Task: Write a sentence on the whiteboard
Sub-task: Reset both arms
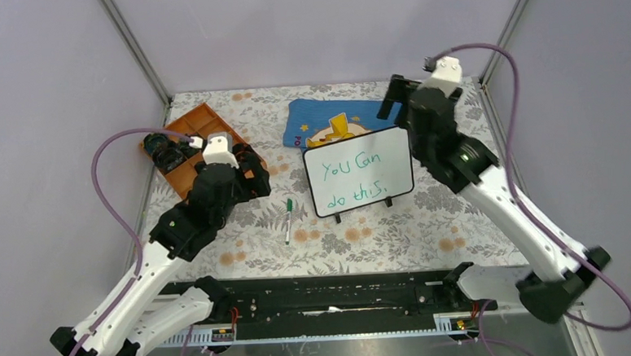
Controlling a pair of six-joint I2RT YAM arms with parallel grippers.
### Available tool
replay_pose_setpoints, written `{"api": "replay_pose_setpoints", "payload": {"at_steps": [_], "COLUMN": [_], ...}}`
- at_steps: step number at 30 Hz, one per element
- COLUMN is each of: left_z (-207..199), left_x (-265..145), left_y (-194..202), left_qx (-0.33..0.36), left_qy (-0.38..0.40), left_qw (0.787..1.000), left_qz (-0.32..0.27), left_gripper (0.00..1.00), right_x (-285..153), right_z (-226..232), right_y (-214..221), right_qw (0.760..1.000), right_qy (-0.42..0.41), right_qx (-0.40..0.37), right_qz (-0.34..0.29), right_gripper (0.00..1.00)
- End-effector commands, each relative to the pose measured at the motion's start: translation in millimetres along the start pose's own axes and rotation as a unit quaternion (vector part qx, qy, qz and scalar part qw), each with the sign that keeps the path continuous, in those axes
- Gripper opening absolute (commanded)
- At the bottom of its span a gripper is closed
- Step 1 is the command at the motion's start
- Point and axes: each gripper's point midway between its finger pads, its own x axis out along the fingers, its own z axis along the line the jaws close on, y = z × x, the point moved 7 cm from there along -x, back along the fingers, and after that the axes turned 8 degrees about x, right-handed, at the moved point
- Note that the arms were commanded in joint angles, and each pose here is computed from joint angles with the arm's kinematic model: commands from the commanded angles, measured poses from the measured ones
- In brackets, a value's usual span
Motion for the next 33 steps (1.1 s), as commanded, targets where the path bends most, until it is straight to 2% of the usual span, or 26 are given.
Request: {"api": "replay_pose_setpoints", "payload": {"at_steps": [1,4,11,16,22,25,29,33], "left_z": [0.1,-7.3,-26.8,-41.1,-45.5,-50.5,-60.4,-56.4], "left_x": [-24.9,-29.2,-47.9,-68.9,-96.2,-108.7,-125.5,-133.1], "left_y": [-41.3,-65.2,-138.3,-190.7,-239.9,-255.8,-266.2,-265.9], "left_qx": [0.049,0.043,-0.002,0.002,-0.012,-0.025,-0.033,-0.034], "left_qy": [0.033,0.042,0.067,0.105,0.119,0.148,0.211,0.213], "left_qw": [0.997,0.995,0.986,0.972,0.955,0.941,0.915,0.911], "left_qz": [-0.057,-0.078,-0.155,-0.208,-0.27,-0.305,-0.343,-0.353], "left_gripper": [0.99,0.99,0.99,0.99,0.99,0.99,0.99,0.99], "right_x": [-57.3,-78.8,-92.4,-103.2,-116.5,-126.5,-145.7,-151.3], "right_z": [-19.0,-37.1,-40.2,-1.8,46.9,68.8,96.6,97.7], "right_y": [-54.7,-71.5,-99.1,-123.0,-138.9,-143.9,-135.1,-127.4], "right_qw": [0.989,0.983,0.981,0.977,0.971,0.967,0.958,0.958], "right_qy": [-0.091,-0.097,-0.047,-0.028,-0.091,-0.118,-0.126,-0.139], "right_qx": [0.045,0.049,0.009,-0.033,-0.019,0.0,-0.046,-0.06], "right_qz": [-0.104,-0.151,-0.188,-0.208,-0.219,-0.224,-0.252,-0.244], "right_gripper": [1.0,1.0,1.0,1.0,1.0,1.0,1.0,1.0]}}
